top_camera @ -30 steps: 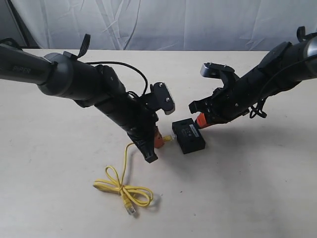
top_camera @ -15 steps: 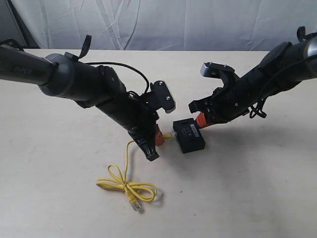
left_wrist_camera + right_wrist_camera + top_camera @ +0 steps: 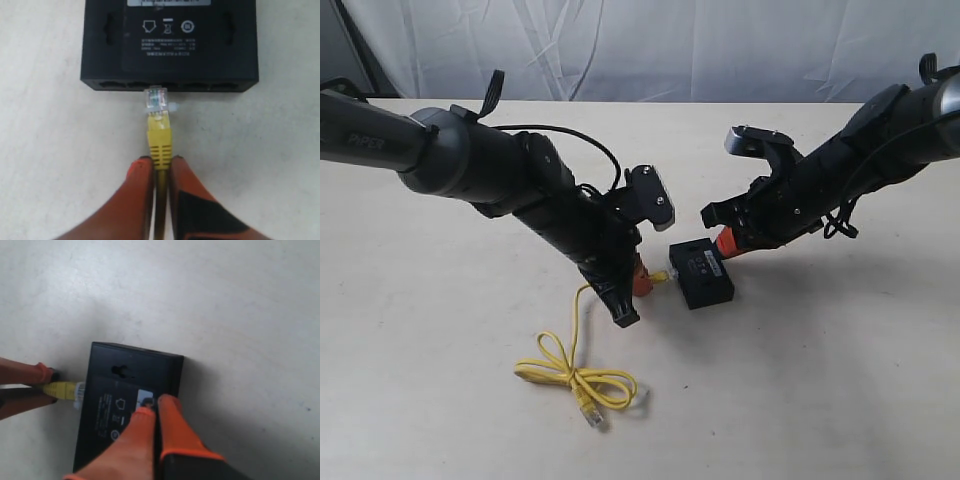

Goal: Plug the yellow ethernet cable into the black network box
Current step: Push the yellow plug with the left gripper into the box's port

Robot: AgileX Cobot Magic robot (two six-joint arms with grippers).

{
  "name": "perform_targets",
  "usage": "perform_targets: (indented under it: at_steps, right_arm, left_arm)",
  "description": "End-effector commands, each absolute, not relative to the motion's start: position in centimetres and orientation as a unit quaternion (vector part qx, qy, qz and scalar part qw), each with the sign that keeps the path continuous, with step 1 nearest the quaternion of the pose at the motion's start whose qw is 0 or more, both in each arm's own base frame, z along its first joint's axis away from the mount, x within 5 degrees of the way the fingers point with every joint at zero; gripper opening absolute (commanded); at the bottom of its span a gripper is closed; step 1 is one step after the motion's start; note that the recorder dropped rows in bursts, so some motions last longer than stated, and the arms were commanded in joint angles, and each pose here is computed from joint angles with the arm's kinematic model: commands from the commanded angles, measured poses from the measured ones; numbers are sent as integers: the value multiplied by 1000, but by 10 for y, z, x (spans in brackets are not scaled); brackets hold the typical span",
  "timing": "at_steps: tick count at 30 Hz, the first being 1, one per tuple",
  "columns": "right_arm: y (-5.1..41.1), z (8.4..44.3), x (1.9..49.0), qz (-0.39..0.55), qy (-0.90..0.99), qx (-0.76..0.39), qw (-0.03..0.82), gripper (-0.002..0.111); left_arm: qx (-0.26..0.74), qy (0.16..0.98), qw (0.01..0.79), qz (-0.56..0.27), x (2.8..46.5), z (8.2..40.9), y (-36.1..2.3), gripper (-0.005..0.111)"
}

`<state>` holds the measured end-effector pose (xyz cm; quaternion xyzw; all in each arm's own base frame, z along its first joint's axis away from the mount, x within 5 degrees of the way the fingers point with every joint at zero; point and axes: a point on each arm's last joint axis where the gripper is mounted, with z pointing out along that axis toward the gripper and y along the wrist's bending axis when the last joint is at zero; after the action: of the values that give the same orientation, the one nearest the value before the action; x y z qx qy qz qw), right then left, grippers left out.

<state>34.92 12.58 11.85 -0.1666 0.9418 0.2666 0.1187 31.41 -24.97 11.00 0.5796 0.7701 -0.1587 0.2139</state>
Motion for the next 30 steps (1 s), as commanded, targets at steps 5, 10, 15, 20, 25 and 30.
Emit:
perform_targets:
  at_steps: [5,10,15,20,25,30]
  right_arm:
    - [126,119,350,266,941,-167,123,-1]
    - [126,119,350,266,942,-166,122,-1]
    - [126,119,350,266,942,-166,122,-1]
    - [126,119,350,266,942,-166,122,-1]
    - [126,119,350,266,942,-166,122,-1]
    - [126,119,350,267,941,-167,121,-1]
  left_arm:
    - [596,760,192,-175,309,106,-251,0]
    - [589,762,201,-178,310,106,-252,0]
    - [590,760,209,-176,311,107,-253,0]
    - [579,766,219,-173,313,108,-253,0]
    - [570,771,224,-175,314,108,-254,0]
    - [570,771,225,-175,314,108,-254,0]
